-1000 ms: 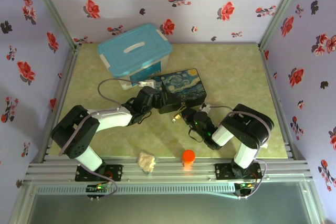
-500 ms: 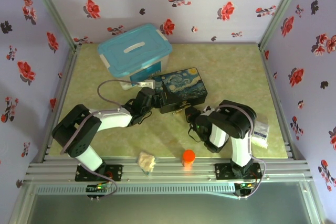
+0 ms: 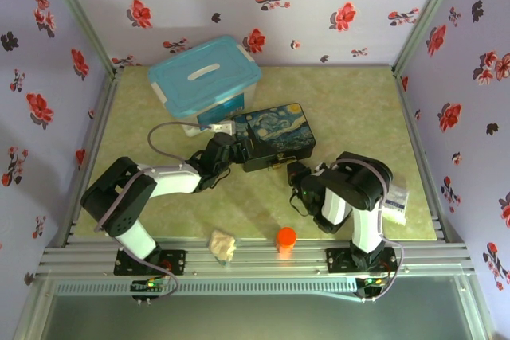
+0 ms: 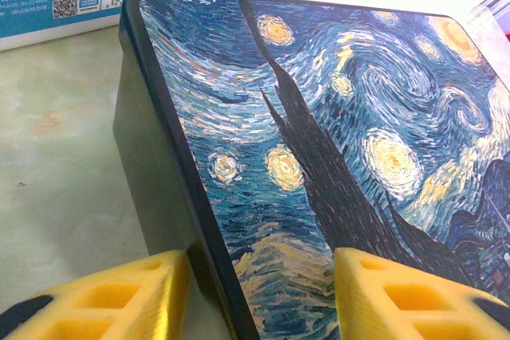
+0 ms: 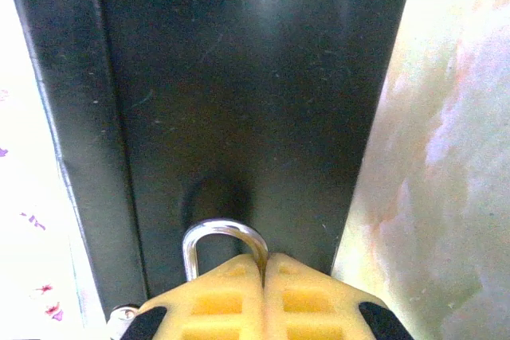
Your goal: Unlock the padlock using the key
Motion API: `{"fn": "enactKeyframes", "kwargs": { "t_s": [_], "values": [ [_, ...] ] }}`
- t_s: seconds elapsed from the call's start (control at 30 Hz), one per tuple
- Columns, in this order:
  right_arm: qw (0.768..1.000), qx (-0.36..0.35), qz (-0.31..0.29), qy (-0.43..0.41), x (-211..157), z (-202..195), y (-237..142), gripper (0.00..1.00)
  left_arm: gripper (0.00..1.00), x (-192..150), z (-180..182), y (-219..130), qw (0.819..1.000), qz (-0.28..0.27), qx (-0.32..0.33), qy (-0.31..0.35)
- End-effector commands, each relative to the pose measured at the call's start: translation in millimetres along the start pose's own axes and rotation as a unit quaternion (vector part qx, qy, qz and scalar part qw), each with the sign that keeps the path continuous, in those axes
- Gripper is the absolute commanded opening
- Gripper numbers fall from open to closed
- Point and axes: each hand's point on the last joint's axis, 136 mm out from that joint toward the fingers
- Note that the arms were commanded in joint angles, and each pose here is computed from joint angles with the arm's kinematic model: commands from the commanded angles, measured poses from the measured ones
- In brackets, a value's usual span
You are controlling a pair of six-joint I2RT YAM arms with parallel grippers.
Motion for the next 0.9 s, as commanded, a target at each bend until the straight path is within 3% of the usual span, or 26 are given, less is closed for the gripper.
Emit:
{"fn": "enactKeyframes", "kwargs": {
  "t_s": [0.0, 0.33, 0.6, 0.87],
  "values": [
    [0.991, -0.092, -0.075, -0.058, 41, -48, -16, 0.0, 0.49, -100, 96, -16, 0.971, 0.173, 0.156, 0.055],
    [0.988, -0.108, -0.094, -0.063, 53, -59, -30, 0.0, 0.5, -95, 95, -13, 0.973, 0.168, 0.151, 0.045],
    [0.992, -0.082, -0.089, -0.025, 51, -43, -24, 0.0, 0.5, -94, 95, -12, 0.974, 0.166, 0.15, 0.043],
    [0.991, -0.078, -0.053, -0.097, 40, -36, -20, 0.0, 0.5, -90, 92, -12, 0.975, 0.162, 0.145, 0.043]
  ]
}}
Point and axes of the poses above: each hand's point on the last joint's axis, 136 mm out from that joint toward the fingers, its own y axis out along the fingers, its own z axis along the line the jaws close on, x = y × z, and after that the axes turned 4 degrees about y, right-handed
